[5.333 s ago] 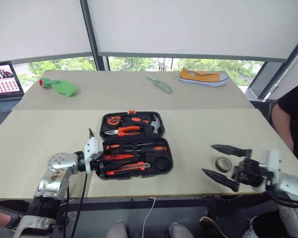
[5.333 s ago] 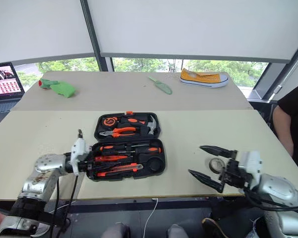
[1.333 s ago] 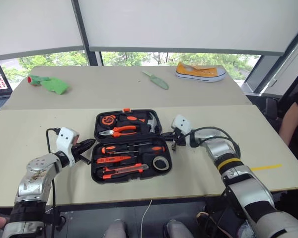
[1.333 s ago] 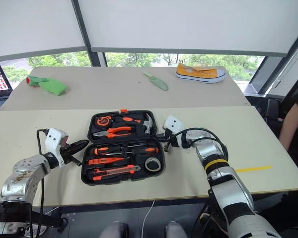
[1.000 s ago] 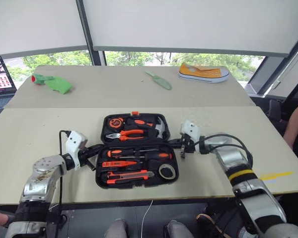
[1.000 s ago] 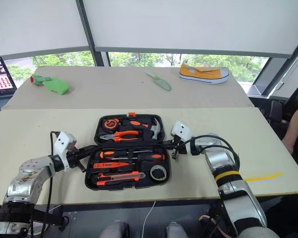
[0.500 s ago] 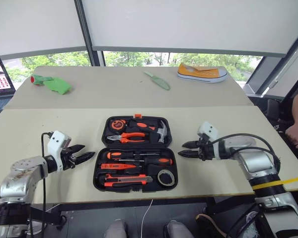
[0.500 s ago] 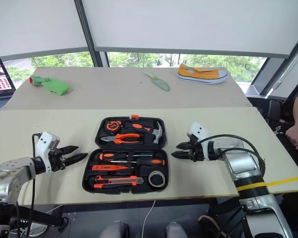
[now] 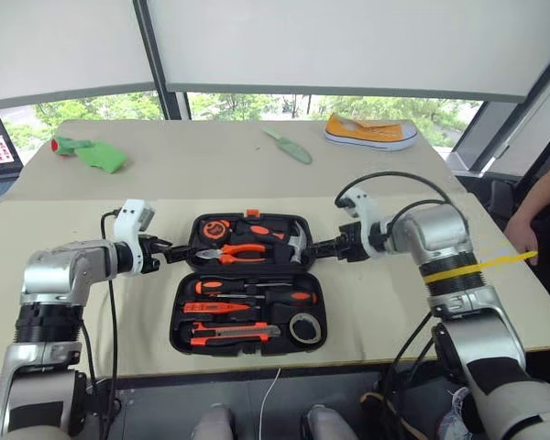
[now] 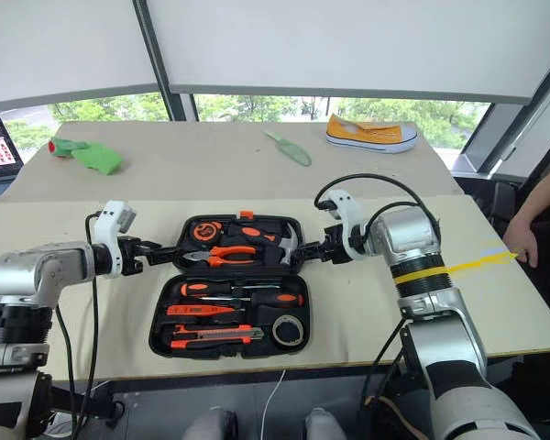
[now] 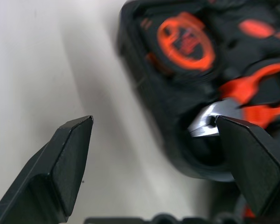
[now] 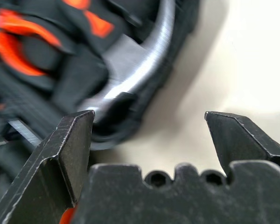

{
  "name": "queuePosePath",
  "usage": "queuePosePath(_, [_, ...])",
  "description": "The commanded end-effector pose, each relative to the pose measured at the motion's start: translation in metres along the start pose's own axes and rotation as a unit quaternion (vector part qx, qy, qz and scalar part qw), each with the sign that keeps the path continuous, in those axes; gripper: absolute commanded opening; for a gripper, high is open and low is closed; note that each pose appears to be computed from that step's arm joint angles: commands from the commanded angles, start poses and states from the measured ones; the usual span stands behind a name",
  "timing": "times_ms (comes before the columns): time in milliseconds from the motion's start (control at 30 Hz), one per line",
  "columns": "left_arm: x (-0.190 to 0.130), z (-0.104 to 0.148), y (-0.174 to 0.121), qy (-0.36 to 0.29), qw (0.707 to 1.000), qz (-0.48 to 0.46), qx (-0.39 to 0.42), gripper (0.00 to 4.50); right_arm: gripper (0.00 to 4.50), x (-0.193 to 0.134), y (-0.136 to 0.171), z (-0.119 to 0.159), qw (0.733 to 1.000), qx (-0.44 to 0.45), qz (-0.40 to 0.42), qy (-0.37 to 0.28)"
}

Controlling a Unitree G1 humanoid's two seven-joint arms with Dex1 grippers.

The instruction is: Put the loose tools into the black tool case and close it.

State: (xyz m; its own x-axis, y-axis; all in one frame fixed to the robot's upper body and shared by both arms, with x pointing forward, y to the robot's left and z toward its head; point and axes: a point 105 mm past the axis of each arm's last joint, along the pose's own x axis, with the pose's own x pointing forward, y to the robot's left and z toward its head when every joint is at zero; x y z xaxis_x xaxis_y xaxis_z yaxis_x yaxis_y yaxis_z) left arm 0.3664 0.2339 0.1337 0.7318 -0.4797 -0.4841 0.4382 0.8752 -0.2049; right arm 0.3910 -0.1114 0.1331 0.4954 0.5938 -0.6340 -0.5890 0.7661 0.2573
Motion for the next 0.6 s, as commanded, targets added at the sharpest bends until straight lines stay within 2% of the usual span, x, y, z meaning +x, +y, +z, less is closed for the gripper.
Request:
queuePosePath(33, [0.002, 0.011, -0.001, -0.012, 1.0, 0.001, 0.009, 4.5, 4.43, -0.003, -0.001, 0.017, 1.0, -0.003, -0.014, -0.026])
queuePosePath(67, [0.004, 0.011, 0.0, -0.011, 1.0, 0.003, 0.008, 4.5, 4.43, -0.001, -0.002, 0.016, 1.0, 0.0, -0.017, -0.024])
queuePosePath(167, [0.01, 0.009, 0.0, -0.003, 1.0, 0.004, 0.01, 4.5, 3.75, 0.001, -0.004, 0.012, 1.0, 0.006, -0.021, -0.018])
queuePosePath(200, [0.012, 0.008, 0.001, 0.001, 1.0, 0.009, 0.01, 4.24, 3.32, 0.002, -0.005, 0.011, 1.0, 0.01, -0.021, -0.017])
queuePosePath(233, [0.013, 0.008, 0.002, 0.004, 1.0, 0.013, 0.011, 3.98, 3.1, 0.002, -0.005, 0.01, 1.0, 0.012, -0.021, -0.016])
queuePosePath(300, [0.015, 0.008, 0.005, 0.005, 1.0, 0.023, 0.01, 3.37, 2.34, 0.003, -0.005, 0.009, 0.999, 0.019, -0.022, -0.016])
queuePosePath(533, [0.011, 0.012, 0.009, -0.012, 0.999, 0.026, -0.02, 0.72, 0.0, 0.007, -0.002, 0.01, 0.999, 0.037, -0.011, -0.038])
queuePosePath(600, [0.009, 0.013, 0.011, -0.025, 0.999, 0.026, -0.033, 0.1, 0.0, 0.007, 0.004, 0.018, 0.997, 0.03, 0.007, -0.073])
